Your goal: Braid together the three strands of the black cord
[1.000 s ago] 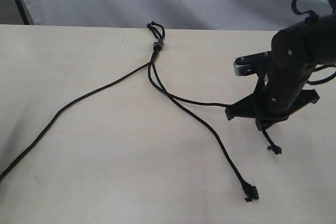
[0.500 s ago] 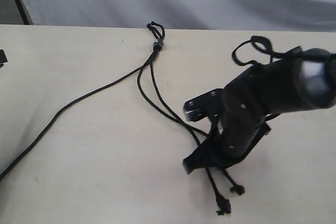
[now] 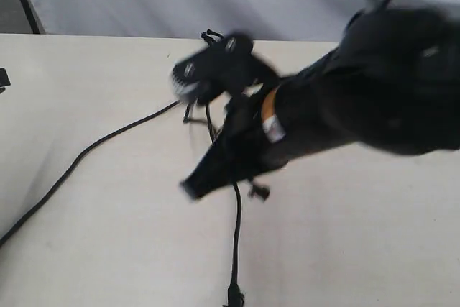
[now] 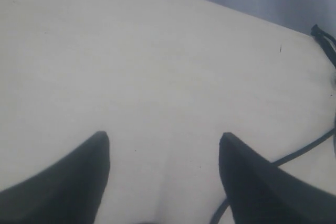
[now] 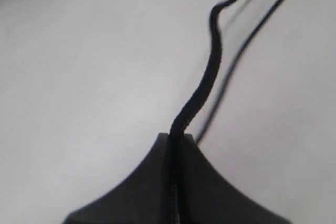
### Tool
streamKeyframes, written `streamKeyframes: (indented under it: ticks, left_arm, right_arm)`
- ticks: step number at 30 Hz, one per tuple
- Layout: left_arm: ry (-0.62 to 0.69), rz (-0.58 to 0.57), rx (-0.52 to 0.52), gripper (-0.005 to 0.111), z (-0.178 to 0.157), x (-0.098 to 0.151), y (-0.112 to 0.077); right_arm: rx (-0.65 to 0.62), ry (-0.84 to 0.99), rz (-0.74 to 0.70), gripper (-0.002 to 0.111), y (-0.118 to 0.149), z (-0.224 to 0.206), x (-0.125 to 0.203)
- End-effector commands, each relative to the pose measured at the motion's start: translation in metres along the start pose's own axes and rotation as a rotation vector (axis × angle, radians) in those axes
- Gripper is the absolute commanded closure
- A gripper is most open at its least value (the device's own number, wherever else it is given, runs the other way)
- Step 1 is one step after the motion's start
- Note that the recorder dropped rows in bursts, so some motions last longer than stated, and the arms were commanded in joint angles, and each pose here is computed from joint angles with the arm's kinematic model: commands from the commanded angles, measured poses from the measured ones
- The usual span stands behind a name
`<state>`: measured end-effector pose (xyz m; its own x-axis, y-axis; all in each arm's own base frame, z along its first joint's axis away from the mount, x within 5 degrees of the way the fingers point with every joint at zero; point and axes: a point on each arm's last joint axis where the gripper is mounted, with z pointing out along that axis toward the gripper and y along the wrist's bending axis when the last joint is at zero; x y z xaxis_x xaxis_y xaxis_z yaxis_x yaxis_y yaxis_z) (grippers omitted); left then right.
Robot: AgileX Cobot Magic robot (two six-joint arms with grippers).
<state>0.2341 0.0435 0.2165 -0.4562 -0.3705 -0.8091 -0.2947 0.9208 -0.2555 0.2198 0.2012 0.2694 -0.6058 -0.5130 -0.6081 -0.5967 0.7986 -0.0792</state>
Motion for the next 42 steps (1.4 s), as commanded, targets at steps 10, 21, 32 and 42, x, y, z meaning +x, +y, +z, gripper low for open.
streamKeyframes:
  ticks: [10, 21, 32, 42]
  left_arm:
    - [0.003, 0.005, 0.005, 0.049, 0.000, 0.002, 0.000]
    - [0.003, 0.005, 0.005, 0.049, 0.000, 0.002, 0.000]
    - [0.130, 0.268, 0.245, 0.049, -0.010, 0.030, -0.077]
    - [0.459, 0.704, 0.480, 0.049, -0.046, 0.117, -0.212]
  right_arm:
    - [0.447, -0.040, 0.405, 0.109, -0.134, -0.022, 0.059]
    - [0.463, 0.231, 0.551, 0.103, -0.158, 0.049, 0.108]
    - [0.426, 0.174, 0.558, 0.037, -0.163, 0.066, 0.100]
    - [0.397, -0.052, 0.456, 0.037, -0.162, 0.034, 0.072]
